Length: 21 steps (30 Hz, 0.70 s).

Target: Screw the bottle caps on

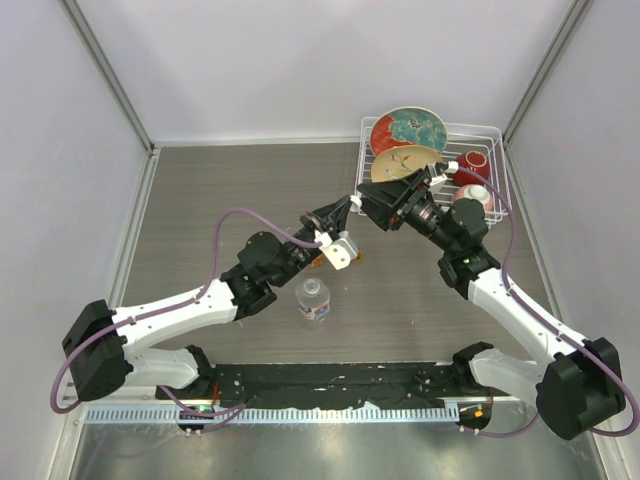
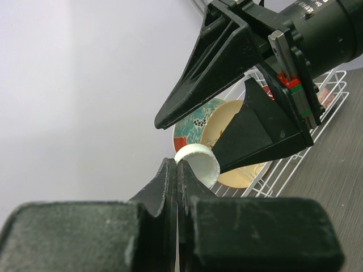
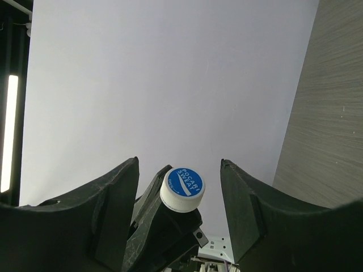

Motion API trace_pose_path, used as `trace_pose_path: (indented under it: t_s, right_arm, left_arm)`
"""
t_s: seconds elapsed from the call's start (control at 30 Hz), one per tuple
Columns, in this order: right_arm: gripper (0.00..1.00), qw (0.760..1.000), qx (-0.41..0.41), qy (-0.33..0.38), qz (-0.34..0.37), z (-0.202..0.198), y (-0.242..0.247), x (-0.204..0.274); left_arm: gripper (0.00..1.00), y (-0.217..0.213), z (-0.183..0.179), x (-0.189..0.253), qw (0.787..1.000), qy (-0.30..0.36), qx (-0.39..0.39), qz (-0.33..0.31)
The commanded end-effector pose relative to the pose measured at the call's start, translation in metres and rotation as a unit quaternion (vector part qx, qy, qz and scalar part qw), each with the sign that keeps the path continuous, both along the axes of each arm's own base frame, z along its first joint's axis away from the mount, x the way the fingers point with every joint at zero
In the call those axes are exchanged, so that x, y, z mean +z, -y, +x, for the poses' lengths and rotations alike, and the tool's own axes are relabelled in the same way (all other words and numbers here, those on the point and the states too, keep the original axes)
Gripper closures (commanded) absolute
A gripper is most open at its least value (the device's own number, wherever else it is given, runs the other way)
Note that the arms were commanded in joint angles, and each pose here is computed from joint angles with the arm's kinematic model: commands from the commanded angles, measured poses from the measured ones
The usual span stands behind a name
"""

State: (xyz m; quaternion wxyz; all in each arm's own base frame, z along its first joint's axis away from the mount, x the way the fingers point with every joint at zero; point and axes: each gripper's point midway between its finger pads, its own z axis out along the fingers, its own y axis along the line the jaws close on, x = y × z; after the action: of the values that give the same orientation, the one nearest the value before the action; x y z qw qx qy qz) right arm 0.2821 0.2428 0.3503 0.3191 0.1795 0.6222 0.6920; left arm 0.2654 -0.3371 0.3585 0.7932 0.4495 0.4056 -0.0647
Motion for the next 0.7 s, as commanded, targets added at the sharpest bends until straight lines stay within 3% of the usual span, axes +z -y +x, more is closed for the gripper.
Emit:
trace_pose_path:
  t_s: [0.0,0.67]
  right_arm:
    - [0.35,0.999,0.012,0.027,0.019,-0.004,-0.002,0.016]
    - [0.40,0.999,0.027,0.024,0.032,-0.007,-0.013,0.018]
  left_arm:
    - [1.00,0.002,-0.008,0.018,0.999,0.022,-0.008,-0.029]
    - [1.00,0.016,-0.009,0.016,0.999,0.032,-0.012,-0.019]
